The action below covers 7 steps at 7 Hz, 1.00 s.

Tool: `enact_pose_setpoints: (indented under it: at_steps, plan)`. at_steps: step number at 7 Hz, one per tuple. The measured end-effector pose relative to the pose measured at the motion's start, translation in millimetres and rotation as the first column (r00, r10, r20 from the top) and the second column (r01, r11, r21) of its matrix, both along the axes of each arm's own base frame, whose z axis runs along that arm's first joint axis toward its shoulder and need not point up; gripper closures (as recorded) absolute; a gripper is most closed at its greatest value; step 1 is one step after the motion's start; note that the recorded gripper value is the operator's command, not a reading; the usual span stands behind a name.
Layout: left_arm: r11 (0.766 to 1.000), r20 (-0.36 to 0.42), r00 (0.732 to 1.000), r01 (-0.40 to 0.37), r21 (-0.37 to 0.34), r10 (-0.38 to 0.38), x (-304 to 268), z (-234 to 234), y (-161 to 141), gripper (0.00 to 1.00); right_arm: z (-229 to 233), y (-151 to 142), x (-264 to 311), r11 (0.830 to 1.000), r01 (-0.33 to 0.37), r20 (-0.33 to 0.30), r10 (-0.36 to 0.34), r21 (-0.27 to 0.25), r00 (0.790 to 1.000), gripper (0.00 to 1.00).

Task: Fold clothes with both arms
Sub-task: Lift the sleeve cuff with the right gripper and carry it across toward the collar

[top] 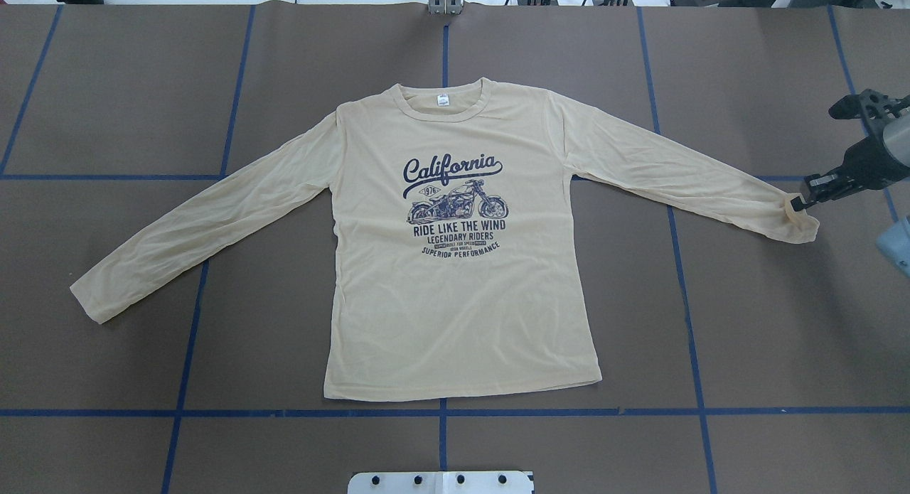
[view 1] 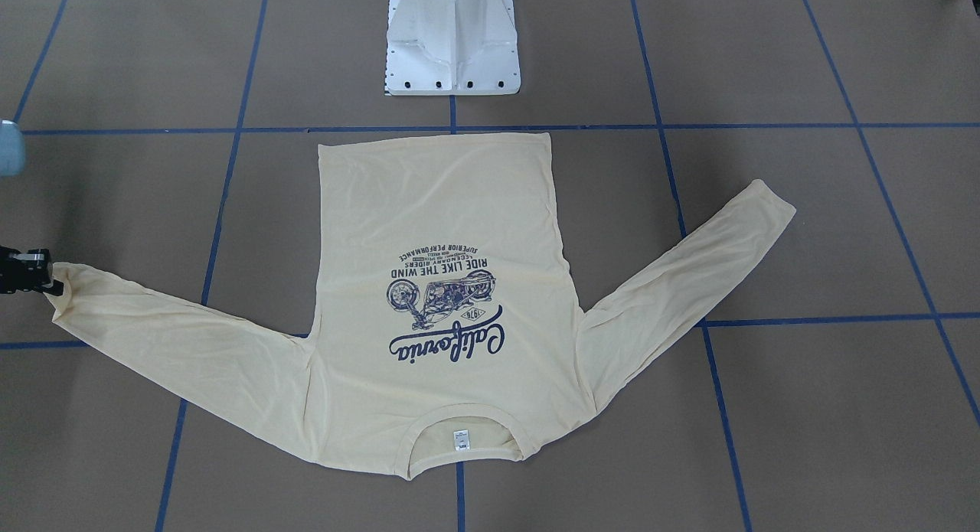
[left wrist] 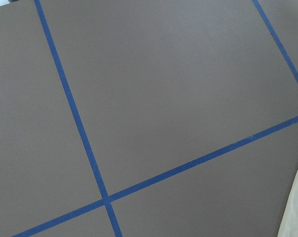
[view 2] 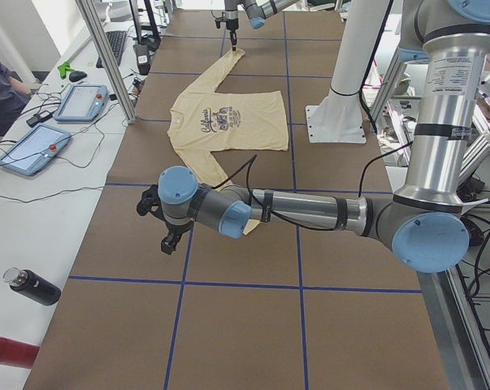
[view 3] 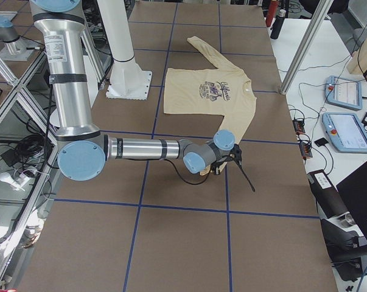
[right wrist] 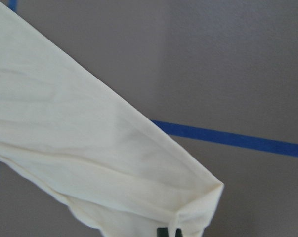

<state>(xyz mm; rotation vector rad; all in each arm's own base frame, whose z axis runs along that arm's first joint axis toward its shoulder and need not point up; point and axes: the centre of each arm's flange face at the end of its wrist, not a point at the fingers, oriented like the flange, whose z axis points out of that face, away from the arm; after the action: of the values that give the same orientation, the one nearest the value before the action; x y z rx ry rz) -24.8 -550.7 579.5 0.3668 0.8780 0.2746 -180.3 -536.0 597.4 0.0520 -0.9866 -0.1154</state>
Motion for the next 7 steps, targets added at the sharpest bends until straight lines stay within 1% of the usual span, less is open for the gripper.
enact_pose_setpoints:
  at_steps: [1, 2, 3, 5, 6, 7]
  plan:
    - [1.000, 0.000, 1.000, 0.000, -0.003, 0.000, 0, 2, 1, 0.00, -46, -7, -6, 0.997, -0.050, 0.060, 0.054, -0.055, 0.997, 1.00]
    - [1.000, 0.001, 1.000, -0.001, -0.007, 0.001, 0, 4, 1, 0.00, -93, -16, -14, 0.992, -0.073, 0.121, 0.085, -0.102, 0.989, 1.00]
    - [1.000, 0.001, 1.000, -0.001, -0.012, 0.001, 0, 6, 2, 0.00, -137, -28, -26, 0.990, -0.070, 0.173, 0.092, -0.125, 0.981, 1.00]
    - [1.000, 0.001, 1.000, -0.002, -0.026, 0.002, 0, 14, 1, 0.00, -236, -55, -63, 0.988, -0.064, 0.253, 0.098, -0.140, 0.963, 1.00]
    - [0.999, 0.001, 1.000, -0.002, -0.034, 0.002, 0, 18, -1, 0.00, -287, -65, -79, 0.989, -0.062, 0.288, 0.099, -0.134, 0.953, 1.00]
    - [0.999, 0.002, 1.000, -0.002, -0.042, 0.002, 0, 22, -1, 0.00, -333, -72, -89, 0.992, -0.061, 0.321, 0.092, -0.108, 0.943, 1.00]
